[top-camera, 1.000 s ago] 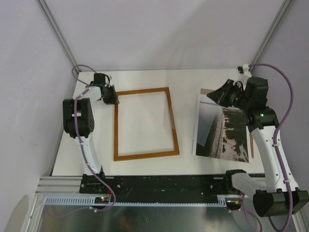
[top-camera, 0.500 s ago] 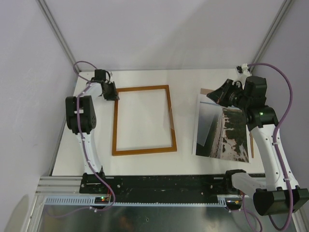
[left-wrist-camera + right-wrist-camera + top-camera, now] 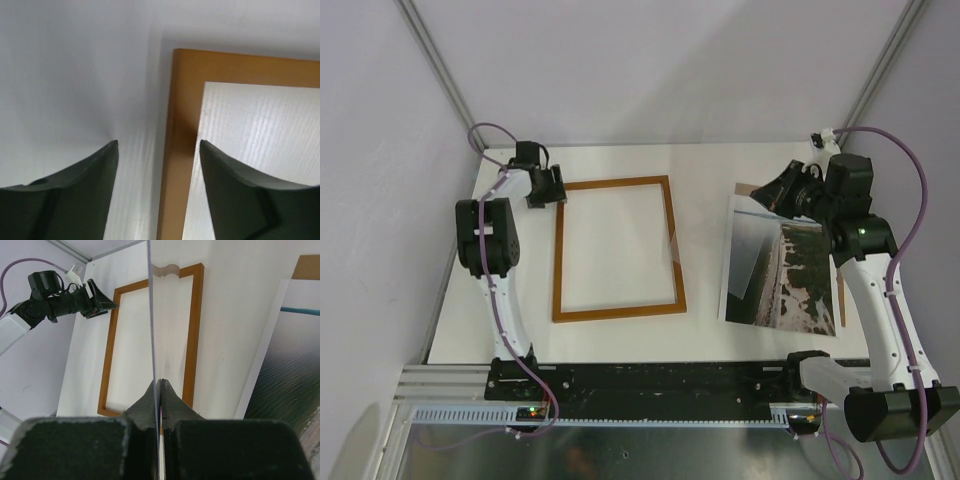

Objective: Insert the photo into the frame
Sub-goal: Adjust the frame body at the center of the board, then pick up the item from the center of the board.

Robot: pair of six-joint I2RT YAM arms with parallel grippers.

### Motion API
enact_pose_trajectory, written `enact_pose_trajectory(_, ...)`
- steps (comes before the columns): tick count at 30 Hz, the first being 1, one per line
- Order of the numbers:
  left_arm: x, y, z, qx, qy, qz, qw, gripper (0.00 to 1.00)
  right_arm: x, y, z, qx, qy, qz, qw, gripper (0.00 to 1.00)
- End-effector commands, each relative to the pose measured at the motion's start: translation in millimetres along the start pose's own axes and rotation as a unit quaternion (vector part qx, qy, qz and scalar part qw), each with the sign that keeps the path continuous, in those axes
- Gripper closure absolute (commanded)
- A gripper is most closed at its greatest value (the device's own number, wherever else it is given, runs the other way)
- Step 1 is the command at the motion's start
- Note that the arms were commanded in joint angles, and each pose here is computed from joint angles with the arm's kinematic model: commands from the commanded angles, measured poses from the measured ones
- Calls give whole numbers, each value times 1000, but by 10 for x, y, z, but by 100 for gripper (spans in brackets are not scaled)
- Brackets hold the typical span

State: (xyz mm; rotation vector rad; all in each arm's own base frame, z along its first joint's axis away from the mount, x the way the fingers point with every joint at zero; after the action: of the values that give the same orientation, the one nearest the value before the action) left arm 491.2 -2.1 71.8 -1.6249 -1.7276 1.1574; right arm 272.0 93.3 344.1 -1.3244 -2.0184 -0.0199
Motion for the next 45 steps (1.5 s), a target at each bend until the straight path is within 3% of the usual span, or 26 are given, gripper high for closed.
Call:
enact_pose_trajectory(1,35,-443,-453,-85,-13,-60,994,26,157,-140,-279,-49,-29,-5,998,100)
enact_pose_trajectory(6,-171,-853,-538,-136,-39,-94,985,24,101,-304,-442,-82,-40,61,994,100)
enact_pose_trajectory(11,-788,-1155,-305,-163,-43,-92,981,27,10,-460,-528,-101,-47,129,985,100)
enact_pose_trajectory(20,-2177,-1274,630,-157,-13,-42,987,30,-98,-676,-573,-124,-59,204,969,100)
enact_pose_trajectory(27,-2940,-1224,1234,-147,31,-19,989,33,-104,-793,-528,-120,-70,215,967,100)
enact_pose_trajectory(34,-3143,-1015,1602,-123,62,-32,990,39,-60,-847,-484,-118,-76,200,970,100)
enact_pose_trajectory(45,-3252,-662,1794,-93,74,-43,992,46,-19,-851,-434,-112,-83,185,973,100)
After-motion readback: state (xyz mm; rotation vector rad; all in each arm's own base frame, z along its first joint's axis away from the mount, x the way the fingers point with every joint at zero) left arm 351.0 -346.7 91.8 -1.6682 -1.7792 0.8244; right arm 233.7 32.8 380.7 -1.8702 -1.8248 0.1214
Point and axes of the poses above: each gripper's point midway between its finger pads, its own y axis out along the fingers, its own x axis along the line the jaws close on, z = x × y, the point moved 5 cm from there along -y, back along the fingers, and after that the axes turned 1 degree about -y, right-handed, at the moved point
